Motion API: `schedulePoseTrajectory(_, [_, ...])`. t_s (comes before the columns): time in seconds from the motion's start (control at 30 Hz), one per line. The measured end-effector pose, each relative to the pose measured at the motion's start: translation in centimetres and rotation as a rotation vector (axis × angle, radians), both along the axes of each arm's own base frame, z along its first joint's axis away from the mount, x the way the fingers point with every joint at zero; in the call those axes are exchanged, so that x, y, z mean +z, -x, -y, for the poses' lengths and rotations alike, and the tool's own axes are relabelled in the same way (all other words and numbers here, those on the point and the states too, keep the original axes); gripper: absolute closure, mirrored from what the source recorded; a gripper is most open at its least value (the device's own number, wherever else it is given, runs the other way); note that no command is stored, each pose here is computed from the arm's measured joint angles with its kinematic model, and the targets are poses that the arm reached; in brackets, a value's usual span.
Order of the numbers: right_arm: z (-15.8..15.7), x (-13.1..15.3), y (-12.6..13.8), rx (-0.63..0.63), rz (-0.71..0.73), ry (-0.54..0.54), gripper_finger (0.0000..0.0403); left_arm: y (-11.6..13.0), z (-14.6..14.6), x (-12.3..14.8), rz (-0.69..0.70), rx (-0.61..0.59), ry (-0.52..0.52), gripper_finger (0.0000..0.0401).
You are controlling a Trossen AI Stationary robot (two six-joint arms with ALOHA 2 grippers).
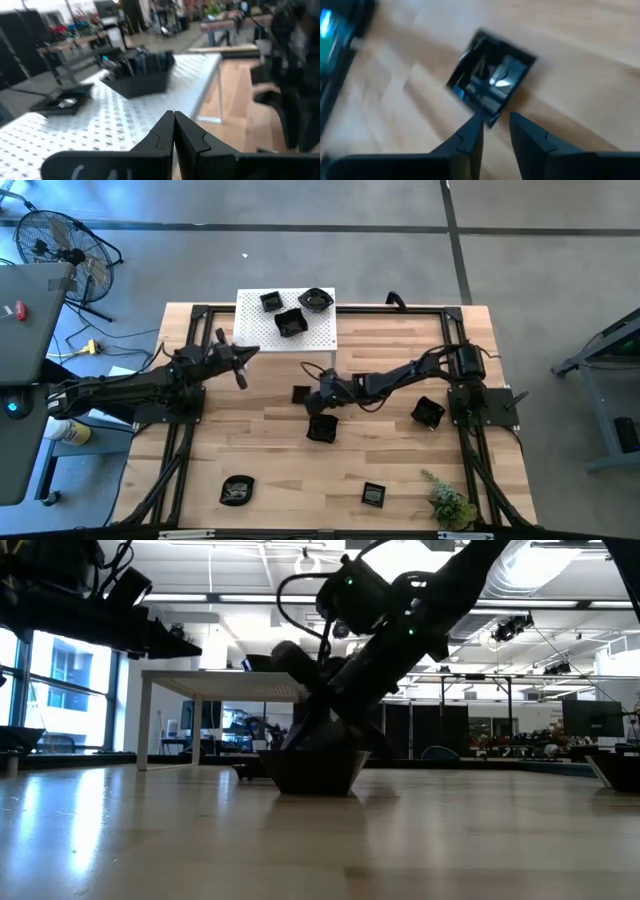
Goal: Pick & Place Mini shaped plates
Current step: Stack the black square plate on top of the black square plates on the shelf
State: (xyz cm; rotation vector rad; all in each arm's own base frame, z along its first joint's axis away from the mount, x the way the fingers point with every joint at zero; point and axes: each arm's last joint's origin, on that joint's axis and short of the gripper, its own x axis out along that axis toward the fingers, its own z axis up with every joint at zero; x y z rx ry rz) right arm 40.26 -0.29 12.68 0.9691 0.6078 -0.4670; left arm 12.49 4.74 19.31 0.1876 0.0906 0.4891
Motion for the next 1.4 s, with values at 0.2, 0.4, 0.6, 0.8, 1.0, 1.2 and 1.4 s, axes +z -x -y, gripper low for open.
schedulePoseTrajectory(0.2, [-0.1,3.8,1.8,0.296,0.005,0.246,0.0330,-0.2,0.2,0.8,-0.079,-0.063,0.073,0.0399])
schedulePoseTrajectory(0.4, [-0.2,4.1,7.2,0.404,0.080,0.393,0.0397,-1.2,0.9,1.0,-0.131,-0.241,0.181,0.0400])
schedulePoseTrajectory(0.6, [-0.1,4.3,12.0,0.390,0.197,0.537,0.0389,-3.5,2.0,1.1,-0.254,-0.289,0.225,0.0401])
schedulePoseTrajectory(0.8, [0.2,4.5,15.5,0.325,0.214,0.640,0.0399,-6.7,2.8,0.5,-0.378,-0.325,0.298,0.0400])
schedulePoseTrajectory(1.0, [0.3,4.5,17.4,0.292,0.235,0.663,0.0396,-9.8,3.9,-0.8,-0.520,-0.358,0.332,0.0400])
schedulePoseTrajectory(1.2, [0.3,4.5,17.8,0.317,0.229,0.704,0.0399,-12.7,5.6,-1.8,-0.691,-0.301,0.294,0.0398])
schedulePoseTrajectory(1.4, [0.3,4.5,17.8,0.340,0.222,0.742,0.0399,-15.4,6.7,-2.0,-0.774,-0.247,0.262,0.0350])
